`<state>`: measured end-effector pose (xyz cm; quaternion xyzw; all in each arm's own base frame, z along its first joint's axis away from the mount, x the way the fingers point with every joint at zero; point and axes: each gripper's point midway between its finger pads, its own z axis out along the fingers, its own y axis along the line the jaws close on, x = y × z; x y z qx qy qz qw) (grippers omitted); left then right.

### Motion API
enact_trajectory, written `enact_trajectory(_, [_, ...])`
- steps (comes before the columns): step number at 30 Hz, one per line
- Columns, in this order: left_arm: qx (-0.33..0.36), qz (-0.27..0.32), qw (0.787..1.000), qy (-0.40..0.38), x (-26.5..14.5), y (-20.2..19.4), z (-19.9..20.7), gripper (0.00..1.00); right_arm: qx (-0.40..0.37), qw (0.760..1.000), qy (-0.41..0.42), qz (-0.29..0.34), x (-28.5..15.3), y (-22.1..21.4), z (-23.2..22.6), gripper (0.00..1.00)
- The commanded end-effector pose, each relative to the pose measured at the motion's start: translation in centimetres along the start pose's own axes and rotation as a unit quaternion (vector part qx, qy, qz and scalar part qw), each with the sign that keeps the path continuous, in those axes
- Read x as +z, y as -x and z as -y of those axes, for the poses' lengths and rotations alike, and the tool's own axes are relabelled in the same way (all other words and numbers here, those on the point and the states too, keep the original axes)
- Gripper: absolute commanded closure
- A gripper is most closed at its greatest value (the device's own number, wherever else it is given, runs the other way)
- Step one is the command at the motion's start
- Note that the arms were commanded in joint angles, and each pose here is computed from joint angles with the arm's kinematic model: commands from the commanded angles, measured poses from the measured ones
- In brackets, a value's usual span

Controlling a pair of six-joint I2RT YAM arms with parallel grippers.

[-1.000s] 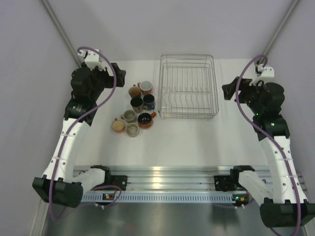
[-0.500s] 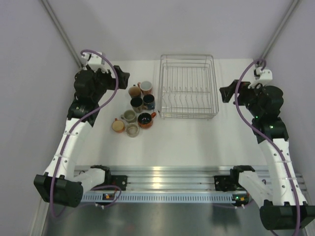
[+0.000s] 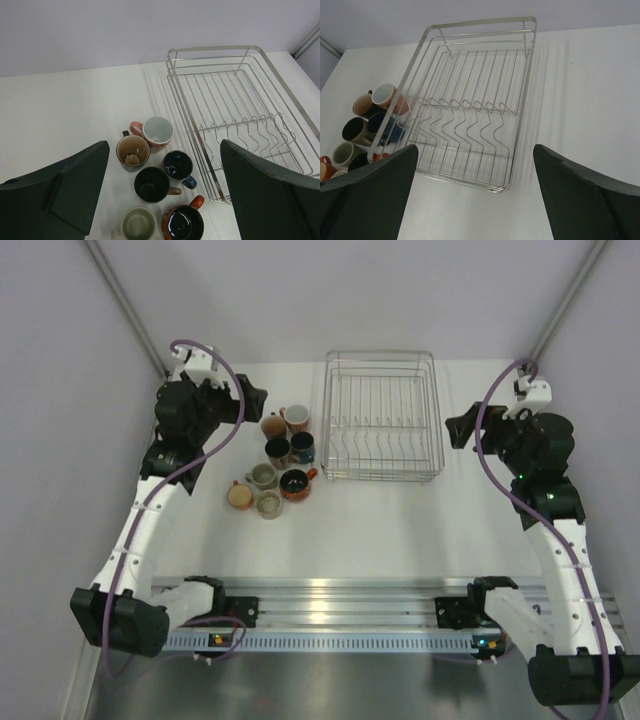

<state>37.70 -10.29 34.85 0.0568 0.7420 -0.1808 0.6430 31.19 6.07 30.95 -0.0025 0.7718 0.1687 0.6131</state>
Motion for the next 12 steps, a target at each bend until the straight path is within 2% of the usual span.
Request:
enact_trajectory(1, [0.01, 0.021, 1.0, -0.011, 0.05, 1.39, 0.57, 0.02, -0.011, 1.0, 0.004, 0.018, -0.17, 1.13, -0.38, 0.01])
enact_trajectory(12, [0.012, 0.011, 1.0, 0.007, 0.07, 1.0, -0.1, 0.02, -0.014, 1.0, 0.013, 0.015, -0.11, 0.99, -0.63, 0.01])
